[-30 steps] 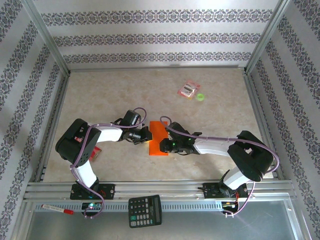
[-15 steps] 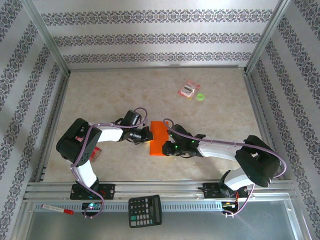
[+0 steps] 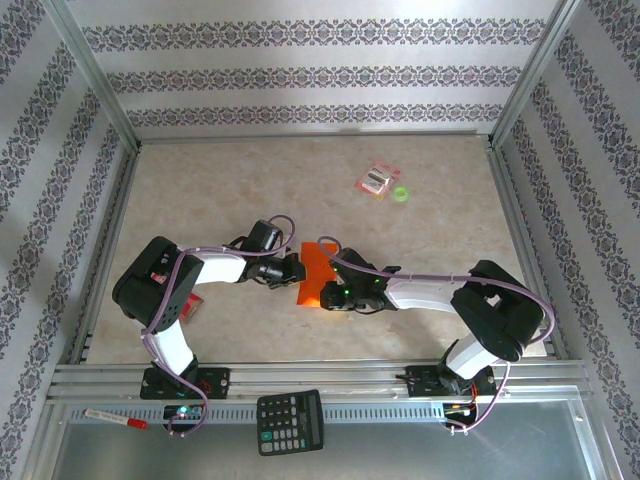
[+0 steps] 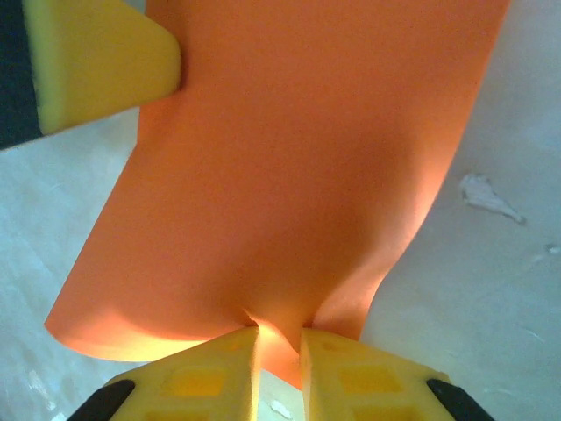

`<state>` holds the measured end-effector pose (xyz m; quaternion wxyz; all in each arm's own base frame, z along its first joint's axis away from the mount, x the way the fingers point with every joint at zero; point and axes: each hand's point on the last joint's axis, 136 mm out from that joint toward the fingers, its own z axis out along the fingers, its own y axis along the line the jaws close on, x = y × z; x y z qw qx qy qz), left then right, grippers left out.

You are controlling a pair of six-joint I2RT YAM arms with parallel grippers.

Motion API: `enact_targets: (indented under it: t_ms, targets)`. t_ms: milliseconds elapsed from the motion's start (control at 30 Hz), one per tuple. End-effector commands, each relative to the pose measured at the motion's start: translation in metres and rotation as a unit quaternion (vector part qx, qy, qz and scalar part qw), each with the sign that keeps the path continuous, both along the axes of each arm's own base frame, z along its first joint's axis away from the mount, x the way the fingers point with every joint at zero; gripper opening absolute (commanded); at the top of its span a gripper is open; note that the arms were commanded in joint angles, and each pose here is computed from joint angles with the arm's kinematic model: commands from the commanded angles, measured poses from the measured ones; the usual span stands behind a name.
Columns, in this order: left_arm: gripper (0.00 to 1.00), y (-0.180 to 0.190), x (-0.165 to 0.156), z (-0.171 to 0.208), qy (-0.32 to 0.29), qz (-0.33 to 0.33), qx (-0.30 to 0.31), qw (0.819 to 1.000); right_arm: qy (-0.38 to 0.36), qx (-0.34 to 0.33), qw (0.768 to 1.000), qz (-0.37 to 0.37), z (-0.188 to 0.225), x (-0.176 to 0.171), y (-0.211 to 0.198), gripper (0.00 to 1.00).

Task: Fold a paper plane with a square sheet of paper (pick it up from the middle)

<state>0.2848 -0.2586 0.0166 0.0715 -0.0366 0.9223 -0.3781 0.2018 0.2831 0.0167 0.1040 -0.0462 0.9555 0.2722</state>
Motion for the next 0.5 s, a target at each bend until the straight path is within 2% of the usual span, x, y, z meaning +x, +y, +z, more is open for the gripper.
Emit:
enact_targets:
  t_ms: [0,467]
  targets:
    - [0.00,0.014,-0.026,-0.036,0.048,-0.008,0.057,0.997,-0.013,0.010,1.000,0.009,0.005,0.007,0.011,0.21]
    - [0.00,0.014,-0.027,-0.035,0.049,-0.011,0.059,0.997,-0.030,0.040,0.999,0.011,0.023,0.020,0.017,0.25]
